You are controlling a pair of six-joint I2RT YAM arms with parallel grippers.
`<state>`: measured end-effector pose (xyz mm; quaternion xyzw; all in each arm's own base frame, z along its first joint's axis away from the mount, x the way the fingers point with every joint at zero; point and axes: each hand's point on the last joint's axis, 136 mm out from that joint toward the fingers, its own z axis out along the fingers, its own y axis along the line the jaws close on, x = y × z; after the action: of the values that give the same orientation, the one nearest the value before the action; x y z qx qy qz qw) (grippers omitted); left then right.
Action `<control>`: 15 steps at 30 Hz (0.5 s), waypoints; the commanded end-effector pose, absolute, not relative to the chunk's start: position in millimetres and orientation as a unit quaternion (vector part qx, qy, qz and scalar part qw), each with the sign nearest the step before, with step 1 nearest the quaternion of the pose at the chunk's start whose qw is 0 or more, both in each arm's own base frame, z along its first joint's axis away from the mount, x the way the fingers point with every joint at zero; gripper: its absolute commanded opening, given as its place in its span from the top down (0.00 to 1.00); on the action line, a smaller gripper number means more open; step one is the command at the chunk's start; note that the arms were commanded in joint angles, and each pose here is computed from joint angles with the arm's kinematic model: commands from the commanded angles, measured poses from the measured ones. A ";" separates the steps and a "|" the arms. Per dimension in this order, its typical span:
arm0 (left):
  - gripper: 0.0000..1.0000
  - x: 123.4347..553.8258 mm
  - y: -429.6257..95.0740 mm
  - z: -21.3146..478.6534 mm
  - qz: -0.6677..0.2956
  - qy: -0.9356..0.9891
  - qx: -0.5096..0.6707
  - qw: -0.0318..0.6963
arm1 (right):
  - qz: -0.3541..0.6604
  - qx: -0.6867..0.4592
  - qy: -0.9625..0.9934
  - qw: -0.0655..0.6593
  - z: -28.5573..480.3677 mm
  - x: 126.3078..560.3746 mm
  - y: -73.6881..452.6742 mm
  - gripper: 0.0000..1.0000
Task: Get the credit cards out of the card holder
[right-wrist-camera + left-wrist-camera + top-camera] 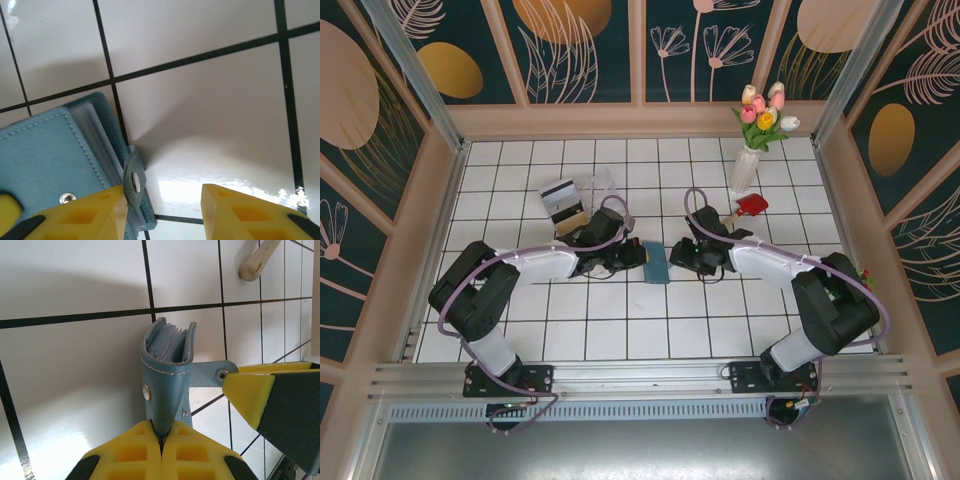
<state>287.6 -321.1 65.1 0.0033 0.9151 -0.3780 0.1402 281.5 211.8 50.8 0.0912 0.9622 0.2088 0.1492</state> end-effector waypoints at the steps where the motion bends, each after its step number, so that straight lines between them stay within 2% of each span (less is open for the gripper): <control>1: 1.00 293.4 -325.3 76.4 -0.387 0.910 0.010 0.148 | 0.215 0.074 0.960 0.161 57.2 291.2 220.7 0.58; 11: 1.00 293.3 -325.3 76.1 -0.386 0.911 0.011 0.147 | 0.219 0.073 0.959 0.162 49.7 298.3 226.8 0.69; 15: 0.89 294.0 -320.6 72.6 -0.374 0.915 0.004 0.150 | 0.227 0.063 0.954 0.183 54.5 303.4 229.2 0.78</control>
<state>288.0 -321.9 66.6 0.0045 0.9148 -0.3788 0.1400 295.5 221.2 45.7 0.0781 0.9609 0.2126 0.1593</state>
